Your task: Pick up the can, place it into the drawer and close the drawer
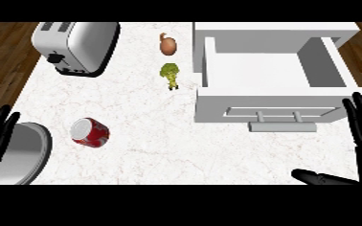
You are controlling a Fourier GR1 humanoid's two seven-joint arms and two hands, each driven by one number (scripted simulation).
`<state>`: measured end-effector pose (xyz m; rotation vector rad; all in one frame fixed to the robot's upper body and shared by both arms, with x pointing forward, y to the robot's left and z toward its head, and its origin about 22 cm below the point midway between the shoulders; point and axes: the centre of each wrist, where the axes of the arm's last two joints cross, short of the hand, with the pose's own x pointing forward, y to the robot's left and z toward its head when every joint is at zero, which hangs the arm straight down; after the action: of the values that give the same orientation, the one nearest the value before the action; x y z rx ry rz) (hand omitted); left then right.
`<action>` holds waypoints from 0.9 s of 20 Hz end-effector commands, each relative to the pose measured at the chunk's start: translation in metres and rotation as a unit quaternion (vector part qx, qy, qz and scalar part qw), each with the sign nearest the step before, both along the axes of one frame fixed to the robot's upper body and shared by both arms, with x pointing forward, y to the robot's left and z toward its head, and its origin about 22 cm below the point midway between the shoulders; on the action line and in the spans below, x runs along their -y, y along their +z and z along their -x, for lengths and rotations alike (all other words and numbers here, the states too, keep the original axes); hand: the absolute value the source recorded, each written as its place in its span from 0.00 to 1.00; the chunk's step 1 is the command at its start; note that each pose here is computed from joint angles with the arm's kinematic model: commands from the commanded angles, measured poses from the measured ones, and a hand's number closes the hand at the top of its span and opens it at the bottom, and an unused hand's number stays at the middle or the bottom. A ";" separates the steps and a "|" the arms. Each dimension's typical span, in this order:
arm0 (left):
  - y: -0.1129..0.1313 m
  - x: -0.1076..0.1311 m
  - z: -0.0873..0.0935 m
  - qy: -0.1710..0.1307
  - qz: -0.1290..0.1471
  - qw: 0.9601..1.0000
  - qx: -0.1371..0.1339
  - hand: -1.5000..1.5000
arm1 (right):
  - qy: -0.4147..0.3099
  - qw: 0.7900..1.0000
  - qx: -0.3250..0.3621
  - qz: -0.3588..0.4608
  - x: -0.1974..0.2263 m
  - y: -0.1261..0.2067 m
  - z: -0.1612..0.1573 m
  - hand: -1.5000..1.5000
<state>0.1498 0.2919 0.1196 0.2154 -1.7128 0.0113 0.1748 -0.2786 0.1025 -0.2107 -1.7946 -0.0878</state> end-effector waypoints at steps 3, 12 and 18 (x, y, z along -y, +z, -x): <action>0.018 -0.010 0.031 0.000 -0.001 1.000 -0.020 0.00 | -0.011 1.000 -0.007 -0.009 0.025 -0.022 0.022 0.00; 0.024 -0.009 0.026 0.028 0.063 0.997 -0.025 0.00 | -0.004 1.000 -0.008 -0.005 0.047 -0.009 0.034 0.00; 0.015 -0.015 0.026 0.017 0.122 0.992 -0.037 0.00 | 0.003 1.000 -0.006 -0.011 0.056 -0.003 0.064 0.00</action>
<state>0.1230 0.3118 0.1412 0.1380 -1.6357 0.1904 0.1268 -0.3313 0.0969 -0.2086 -1.7736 -0.0992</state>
